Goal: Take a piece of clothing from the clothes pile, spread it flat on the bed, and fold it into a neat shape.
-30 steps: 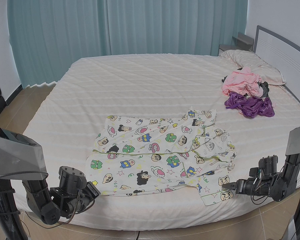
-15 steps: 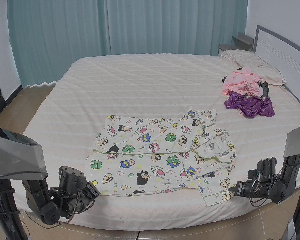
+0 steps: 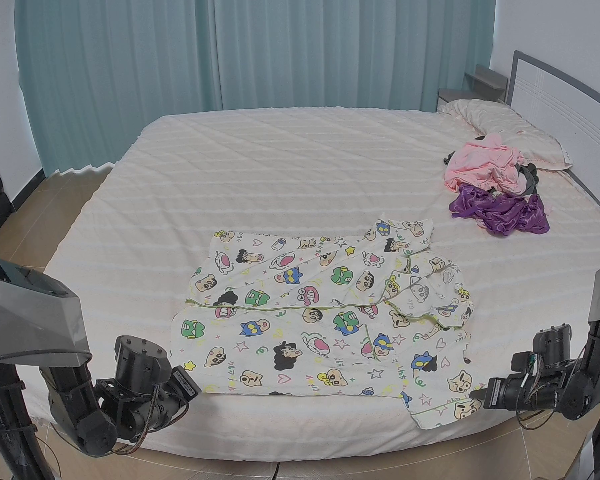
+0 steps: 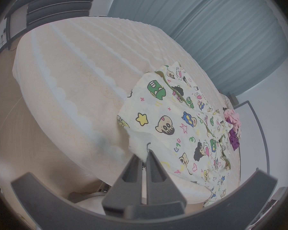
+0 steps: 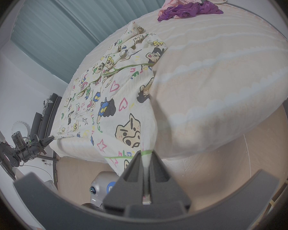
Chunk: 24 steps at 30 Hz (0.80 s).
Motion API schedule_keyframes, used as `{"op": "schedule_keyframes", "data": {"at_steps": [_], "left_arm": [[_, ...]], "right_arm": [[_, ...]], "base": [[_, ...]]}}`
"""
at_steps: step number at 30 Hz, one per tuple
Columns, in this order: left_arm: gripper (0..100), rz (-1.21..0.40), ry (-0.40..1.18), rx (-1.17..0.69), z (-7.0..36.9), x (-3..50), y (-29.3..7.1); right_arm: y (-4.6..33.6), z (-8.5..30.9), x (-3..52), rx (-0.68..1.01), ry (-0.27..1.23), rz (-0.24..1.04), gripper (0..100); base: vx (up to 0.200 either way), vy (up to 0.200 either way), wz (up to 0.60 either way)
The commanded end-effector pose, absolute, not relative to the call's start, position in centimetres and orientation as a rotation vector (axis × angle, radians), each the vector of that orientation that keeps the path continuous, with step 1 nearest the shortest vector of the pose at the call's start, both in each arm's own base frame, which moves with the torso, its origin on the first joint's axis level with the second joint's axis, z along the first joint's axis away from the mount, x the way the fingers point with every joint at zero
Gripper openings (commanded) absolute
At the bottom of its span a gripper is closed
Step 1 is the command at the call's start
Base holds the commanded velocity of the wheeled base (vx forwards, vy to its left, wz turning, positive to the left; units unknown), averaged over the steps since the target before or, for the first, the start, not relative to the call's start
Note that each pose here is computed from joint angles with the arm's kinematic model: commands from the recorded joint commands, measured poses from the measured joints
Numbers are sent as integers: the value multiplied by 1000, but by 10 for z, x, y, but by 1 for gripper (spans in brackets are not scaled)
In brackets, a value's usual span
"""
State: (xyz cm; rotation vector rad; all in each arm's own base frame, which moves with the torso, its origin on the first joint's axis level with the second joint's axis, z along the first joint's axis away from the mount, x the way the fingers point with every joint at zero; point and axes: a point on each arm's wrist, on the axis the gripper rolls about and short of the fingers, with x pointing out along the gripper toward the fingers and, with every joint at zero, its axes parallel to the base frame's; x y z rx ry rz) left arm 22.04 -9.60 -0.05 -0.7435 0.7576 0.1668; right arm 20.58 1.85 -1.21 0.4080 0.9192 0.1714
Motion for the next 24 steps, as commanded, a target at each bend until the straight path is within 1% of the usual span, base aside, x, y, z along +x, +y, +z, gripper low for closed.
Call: {"op": "schedule_keyframes", "data": {"at_steps": [1,8,12,15,18,22,24], "left_arm": [[0,141,753,-709,5,211,-95],[0,161,752,-612,4,201,-92],[0,132,800,-541,0,187,-96],[0,101,826,-499,-2,179,-100],[0,81,842,-478,-3,175,-104],[0,82,846,-459,-4,171,-105],[0,93,845,-450,-4,170,-104]], "right_arm": [[16,-2,189,411,921,161,0],[14,0,179,404,995,139,0],[13,5,172,394,1017,128,0],[8,4,168,375,1048,60,0],[7,2,162,314,1093,-10,0],[6,10,156,310,1080,-15,0],[6,12,152,306,1101,-22,0]], "base": [[0,0,0],[0,0,0],[0,0,0],[0,0,0],[0,0,0],[0,0,0],[0,0,0]]}}
